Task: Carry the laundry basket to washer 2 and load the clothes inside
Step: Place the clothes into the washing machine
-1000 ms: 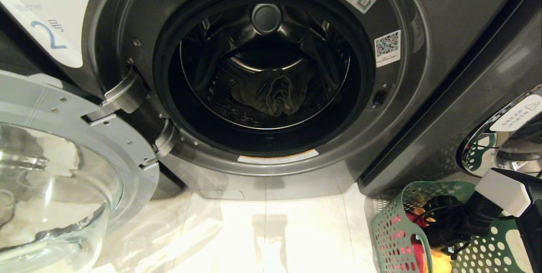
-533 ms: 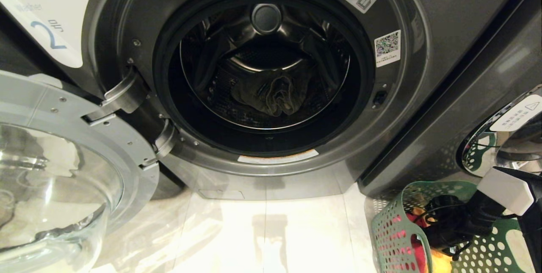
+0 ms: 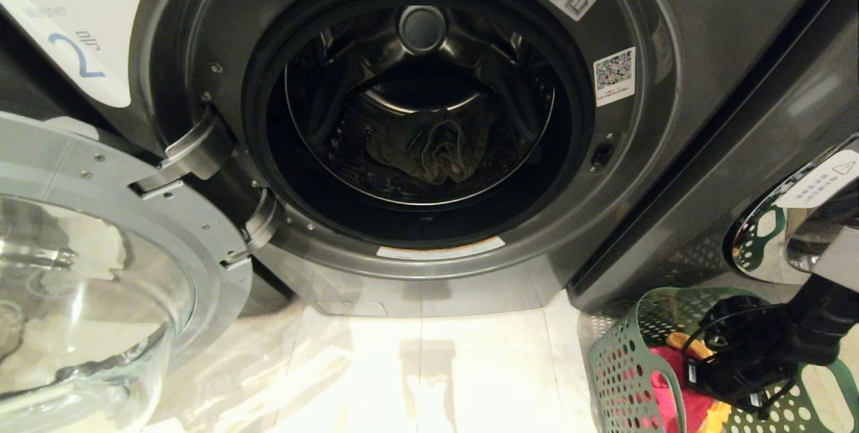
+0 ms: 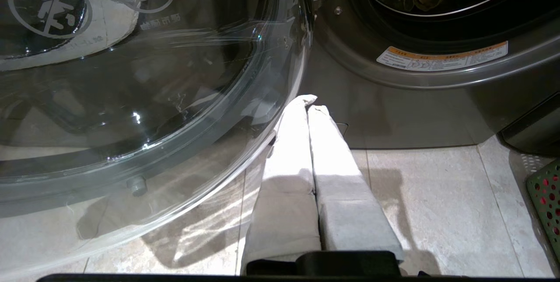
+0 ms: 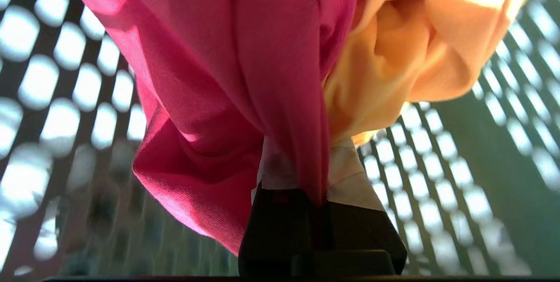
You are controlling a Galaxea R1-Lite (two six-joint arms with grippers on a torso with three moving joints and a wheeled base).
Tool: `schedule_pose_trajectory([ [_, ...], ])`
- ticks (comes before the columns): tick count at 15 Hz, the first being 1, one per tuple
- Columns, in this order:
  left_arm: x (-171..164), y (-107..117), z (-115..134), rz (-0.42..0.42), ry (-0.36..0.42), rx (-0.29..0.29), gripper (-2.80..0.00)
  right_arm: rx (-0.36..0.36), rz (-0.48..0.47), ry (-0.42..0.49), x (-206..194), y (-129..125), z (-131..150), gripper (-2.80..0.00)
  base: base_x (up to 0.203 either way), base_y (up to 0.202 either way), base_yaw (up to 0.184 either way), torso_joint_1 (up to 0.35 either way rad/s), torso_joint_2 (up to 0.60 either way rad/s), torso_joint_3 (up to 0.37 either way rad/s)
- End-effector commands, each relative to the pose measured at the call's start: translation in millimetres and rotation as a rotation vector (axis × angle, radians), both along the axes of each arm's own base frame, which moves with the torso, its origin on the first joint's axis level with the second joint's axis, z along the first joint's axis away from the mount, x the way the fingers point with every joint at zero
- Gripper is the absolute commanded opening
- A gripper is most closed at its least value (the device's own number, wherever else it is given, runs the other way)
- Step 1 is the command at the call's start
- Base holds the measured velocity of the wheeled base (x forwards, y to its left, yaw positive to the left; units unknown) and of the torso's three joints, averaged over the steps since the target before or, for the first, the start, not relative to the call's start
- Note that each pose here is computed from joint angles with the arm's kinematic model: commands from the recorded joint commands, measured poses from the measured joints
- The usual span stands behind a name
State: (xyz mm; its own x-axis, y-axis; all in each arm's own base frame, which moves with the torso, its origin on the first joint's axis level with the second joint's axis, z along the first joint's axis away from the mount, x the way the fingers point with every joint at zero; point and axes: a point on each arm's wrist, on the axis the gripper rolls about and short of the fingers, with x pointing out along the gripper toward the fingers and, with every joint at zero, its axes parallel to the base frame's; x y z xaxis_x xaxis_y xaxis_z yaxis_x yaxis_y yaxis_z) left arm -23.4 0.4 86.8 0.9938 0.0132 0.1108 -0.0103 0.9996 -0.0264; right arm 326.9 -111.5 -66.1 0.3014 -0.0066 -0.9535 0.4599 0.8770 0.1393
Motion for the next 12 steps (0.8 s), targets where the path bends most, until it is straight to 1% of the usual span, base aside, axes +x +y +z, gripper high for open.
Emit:
schedule_pose_trajectory([
  [1, 3, 0, -11, 0.001, 0.041, -0.001, -2.8, -0.053, -0.006, -0.09, -28, 9, 64, -2.8, 0.0, 0.0, 0.0, 0.0, 0.0, 0.0],
  [3, 3, 0, -11, 0.001, 0.041, -0.001, -2.8, -0.093, -0.014, -0.127, -56, 18, 94, -2.8, 0.0, 0.0, 0.0, 0.0, 0.0, 0.0],
  [4, 3, 0, -11, 0.001, 0.041, -0.001, -2.8, -0.128, -0.022, -0.151, -71, 23, 110, -2.8, 0.0, 0.0, 0.0, 0.0, 0.0, 0.0],
  [6, 3, 0, -11, 0.001, 0.041, 0.0, -2.8, -0.22, -0.034, -0.217, -102, 32, 141, -2.8, 0.0, 0.0, 0.0, 0.0, 0.0, 0.0],
  [9, 3, 0, -11, 0.001, 0.041, -0.001, -2.8, -0.396, -0.036, -0.37, -147, 45, 187, -2.8, 0.0, 0.0, 0.0, 0.0, 0.0, 0.0],
  [12, 3, 0, -11, 0.001, 0.041, 0.0, -2.8, -0.604, 0.003, -0.519, -183, 56, 225, -2.8, 0.0, 0.0, 0.0, 0.0, 0.0, 0.0],
])
